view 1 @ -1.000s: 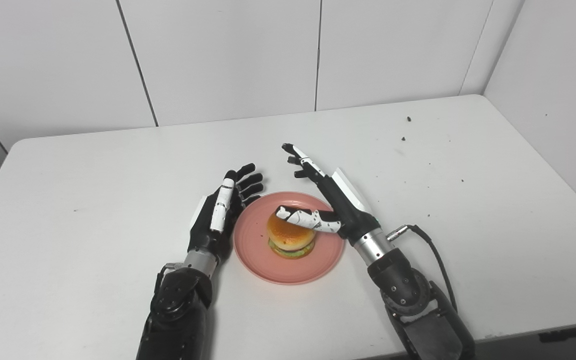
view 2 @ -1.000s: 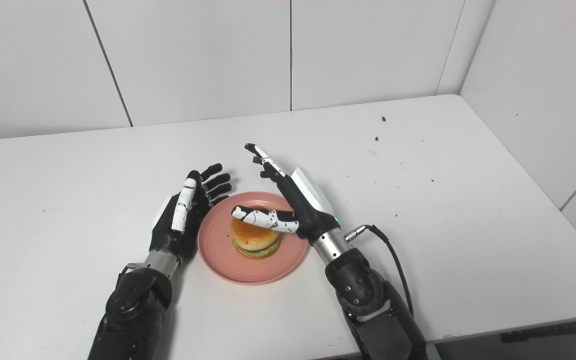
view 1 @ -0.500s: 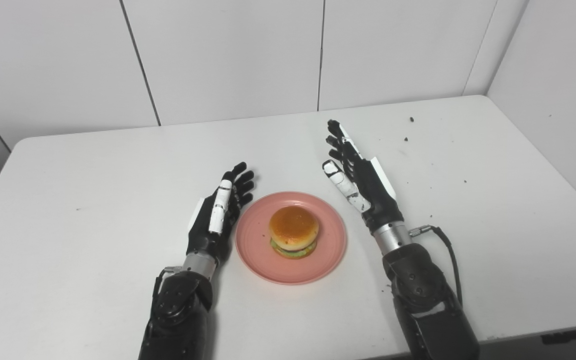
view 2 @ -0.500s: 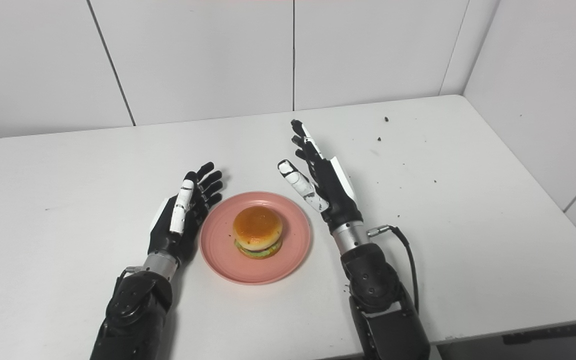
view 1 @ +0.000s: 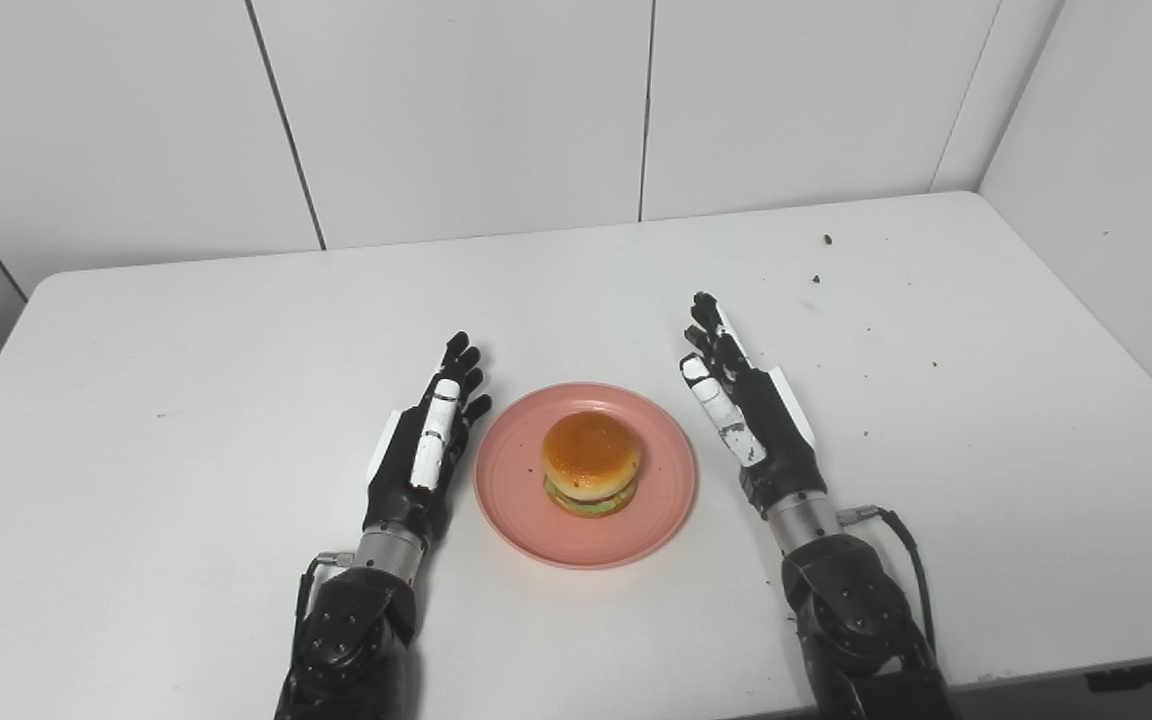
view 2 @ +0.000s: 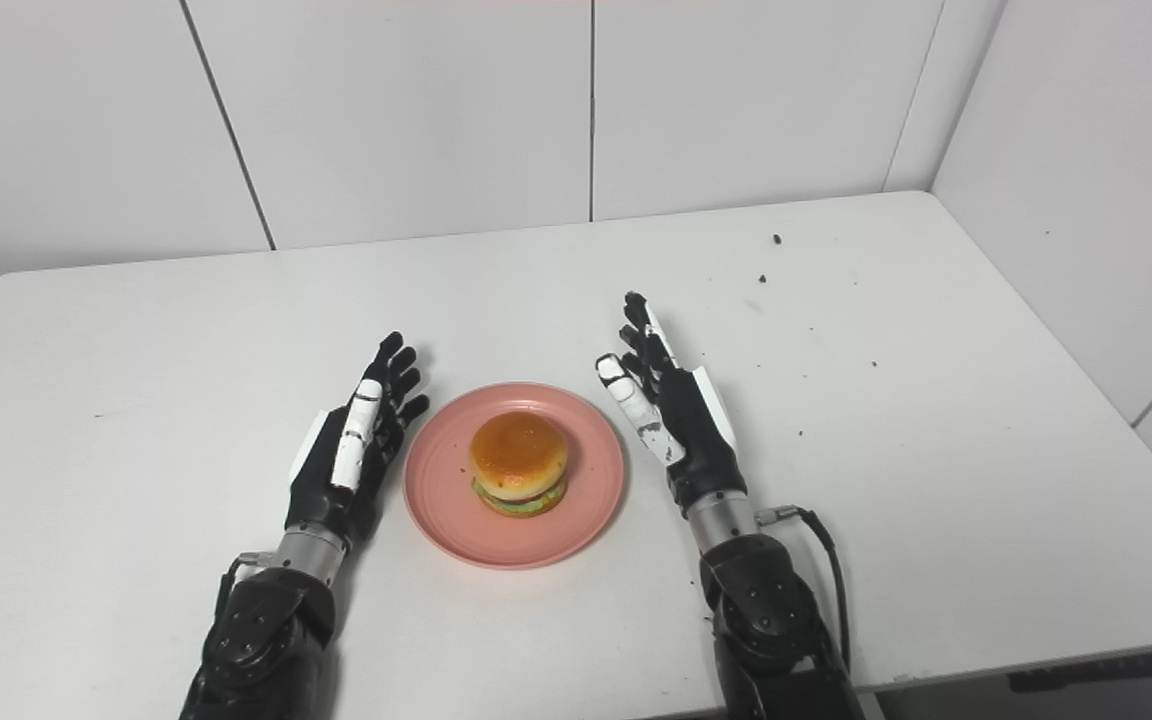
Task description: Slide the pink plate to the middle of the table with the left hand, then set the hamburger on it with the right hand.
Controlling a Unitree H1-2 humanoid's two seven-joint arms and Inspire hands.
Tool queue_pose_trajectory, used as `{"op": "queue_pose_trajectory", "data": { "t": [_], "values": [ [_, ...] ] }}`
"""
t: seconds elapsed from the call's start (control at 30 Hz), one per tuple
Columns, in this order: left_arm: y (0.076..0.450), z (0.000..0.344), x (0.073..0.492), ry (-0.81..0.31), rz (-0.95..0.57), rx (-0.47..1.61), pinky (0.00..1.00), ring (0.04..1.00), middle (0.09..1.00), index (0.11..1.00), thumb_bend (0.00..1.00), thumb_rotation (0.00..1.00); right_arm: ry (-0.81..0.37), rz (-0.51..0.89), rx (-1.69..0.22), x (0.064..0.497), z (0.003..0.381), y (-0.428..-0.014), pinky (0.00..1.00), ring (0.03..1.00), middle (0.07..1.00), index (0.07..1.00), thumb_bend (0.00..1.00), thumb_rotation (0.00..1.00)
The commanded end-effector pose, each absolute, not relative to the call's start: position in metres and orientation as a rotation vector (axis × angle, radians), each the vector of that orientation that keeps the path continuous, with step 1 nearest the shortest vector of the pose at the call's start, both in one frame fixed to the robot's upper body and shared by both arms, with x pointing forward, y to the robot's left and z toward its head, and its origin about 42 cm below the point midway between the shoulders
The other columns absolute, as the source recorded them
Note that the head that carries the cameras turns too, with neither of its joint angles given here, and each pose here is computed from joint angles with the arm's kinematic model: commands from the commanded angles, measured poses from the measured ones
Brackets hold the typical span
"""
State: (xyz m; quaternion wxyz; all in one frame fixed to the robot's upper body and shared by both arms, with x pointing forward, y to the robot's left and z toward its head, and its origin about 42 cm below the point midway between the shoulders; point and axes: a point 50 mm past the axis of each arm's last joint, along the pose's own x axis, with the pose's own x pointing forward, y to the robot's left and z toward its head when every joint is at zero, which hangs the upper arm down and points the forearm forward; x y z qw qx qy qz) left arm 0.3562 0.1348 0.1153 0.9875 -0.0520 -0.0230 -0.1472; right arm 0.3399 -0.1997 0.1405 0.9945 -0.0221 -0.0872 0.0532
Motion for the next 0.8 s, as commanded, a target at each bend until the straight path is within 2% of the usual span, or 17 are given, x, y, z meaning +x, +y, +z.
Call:
{"op": "queue_pose_trajectory", "data": {
  "t": [0.0,0.13,0.3,0.47,0.77],
  "values": [
    [0.135,0.126,0.358,-0.123,-0.303,-0.078,1.00,1.000,1.000,1.000,0.41,1.00,-0.206,0.095,-0.026,0.343,0.151,-0.197,1.00,1.000,1.000,1.000,0.62,0.88],
    [0.136,0.122,0.355,-0.127,-0.294,-0.068,1.00,1.000,1.000,1.000,0.40,1.00,-0.189,0.086,-0.005,0.340,0.146,-0.198,1.00,1.000,1.000,1.000,0.58,0.88],
    [0.132,0.119,0.354,-0.140,-0.248,-0.063,1.00,1.000,1.000,1.000,0.38,1.00,-0.171,0.079,-0.002,0.341,0.143,-0.199,1.00,1.000,1.000,1.000,0.56,0.94],
    [0.132,0.115,0.353,-0.155,-0.185,-0.062,1.00,1.000,1.000,1.000,0.38,1.00,-0.156,0.081,0.017,0.344,0.140,-0.199,1.00,1.000,1.000,1.000,0.55,0.93],
    [0.133,0.112,0.354,-0.120,-0.200,-0.073,1.00,1.000,1.000,1.000,0.42,1.00,-0.158,0.079,0.021,0.347,0.143,-0.197,1.00,1.000,1.000,1.000,0.55,0.94]
  ]
}}
